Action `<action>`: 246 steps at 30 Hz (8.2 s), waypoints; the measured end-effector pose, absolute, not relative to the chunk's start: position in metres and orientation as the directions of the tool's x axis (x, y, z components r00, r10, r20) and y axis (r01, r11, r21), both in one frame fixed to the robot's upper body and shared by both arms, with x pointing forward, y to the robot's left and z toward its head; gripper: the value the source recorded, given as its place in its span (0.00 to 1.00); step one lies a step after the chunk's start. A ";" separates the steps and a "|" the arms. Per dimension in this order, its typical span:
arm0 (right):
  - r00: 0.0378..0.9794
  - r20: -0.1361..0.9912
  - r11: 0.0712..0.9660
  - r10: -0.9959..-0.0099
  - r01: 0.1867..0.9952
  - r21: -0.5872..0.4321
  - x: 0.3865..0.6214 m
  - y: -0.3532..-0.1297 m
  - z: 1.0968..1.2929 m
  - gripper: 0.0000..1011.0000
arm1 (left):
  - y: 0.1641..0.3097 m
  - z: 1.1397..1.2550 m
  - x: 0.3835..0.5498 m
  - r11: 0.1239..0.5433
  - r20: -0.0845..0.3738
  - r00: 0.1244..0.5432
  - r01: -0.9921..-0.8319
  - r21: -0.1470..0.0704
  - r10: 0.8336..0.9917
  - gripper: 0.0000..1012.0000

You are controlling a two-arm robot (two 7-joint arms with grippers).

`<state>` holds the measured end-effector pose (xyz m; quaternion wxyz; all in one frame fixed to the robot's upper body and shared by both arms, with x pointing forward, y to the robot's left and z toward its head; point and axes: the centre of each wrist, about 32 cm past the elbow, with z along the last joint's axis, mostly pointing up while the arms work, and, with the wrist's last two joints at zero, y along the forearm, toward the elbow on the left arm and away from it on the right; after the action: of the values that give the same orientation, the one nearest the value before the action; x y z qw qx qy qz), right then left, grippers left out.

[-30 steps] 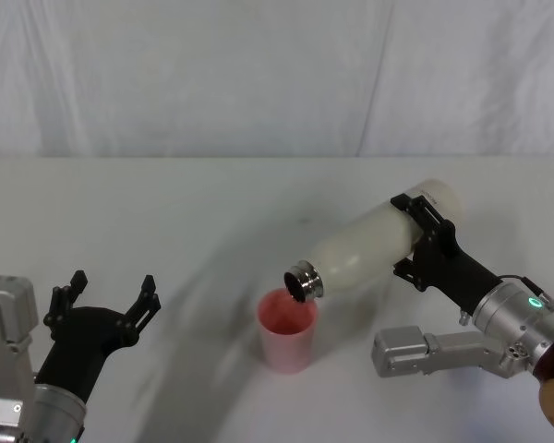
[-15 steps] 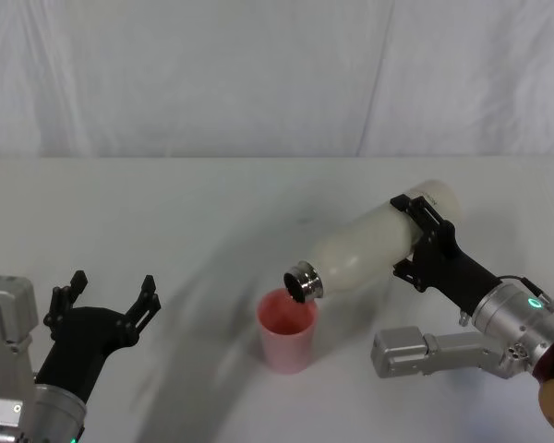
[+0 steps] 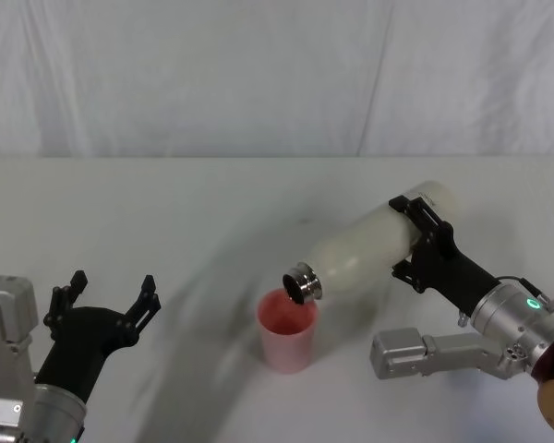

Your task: Grasp the thermos with one hand and pour water into the cup lid.

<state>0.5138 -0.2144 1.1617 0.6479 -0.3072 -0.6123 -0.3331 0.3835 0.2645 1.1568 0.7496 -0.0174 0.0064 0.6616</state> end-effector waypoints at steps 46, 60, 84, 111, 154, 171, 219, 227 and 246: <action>0.040 0.997 0.591 -0.064 0.807 0.006 0.513 -0.214 1.159 0.95 | 0.265 1.157 0.384 0.124 -0.033 0.125 -0.992 -0.018 0.992 0.99; 0.091 0.981 0.590 -0.168 0.807 0.026 0.513 -0.215 1.163 0.95 | 0.265 1.157 0.384 0.124 -0.033 0.125 -0.992 -0.018 0.992 0.99; 0.371 0.511 0.517 -0.775 0.838 0.176 0.513 -0.231 1.179 0.95 | 0.265 1.157 0.384 0.124 -0.033 0.125 -0.992 -0.018 0.992 0.99; 0.569 0.052 0.572 -0.820 0.815 0.091 0.516 -0.242 1.178 0.95 | 0.265 1.157 0.383 0.124 -0.033 0.125 -0.992 -0.018 0.992 0.99; 0.545 -0.037 0.546 -0.837 0.838 -0.006 0.519 -0.245 1.157 0.95 | 0.265 1.157 0.384 0.124 -0.033 0.125 -0.992 -0.018 0.992 0.99; 0.517 -0.027 0.517 -0.855 0.856 0.006 0.533 -0.241 1.146 0.95 | 0.265 1.157 0.384 0.124 -0.033 0.125 -0.992 -0.018 0.992 0.99; 0.513 -0.007 0.513 -0.858 0.858 -0.013 0.546 -0.236 1.138 0.95 | 0.265 1.157 0.384 0.124 -0.033 0.125 -0.992 -0.018 0.992 0.99; 0.514 -0.008 0.514 -0.858 0.858 -0.019 0.546 -0.236 1.137 0.95 | 0.265 1.157 0.384 0.124 -0.033 0.124 -0.992 -0.018 0.992 0.99; 0.514 -0.010 0.514 -0.858 0.857 -0.023 0.545 -0.235 1.137 0.99 | 0.265 1.157 0.384 0.124 -0.033 0.125 -0.992 -0.018 0.992 0.99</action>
<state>0.5453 -0.2351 1.1369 0.8700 -0.0077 0.0100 -0.4929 0.3835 0.2645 1.1568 0.7497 -0.0174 0.0064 0.6616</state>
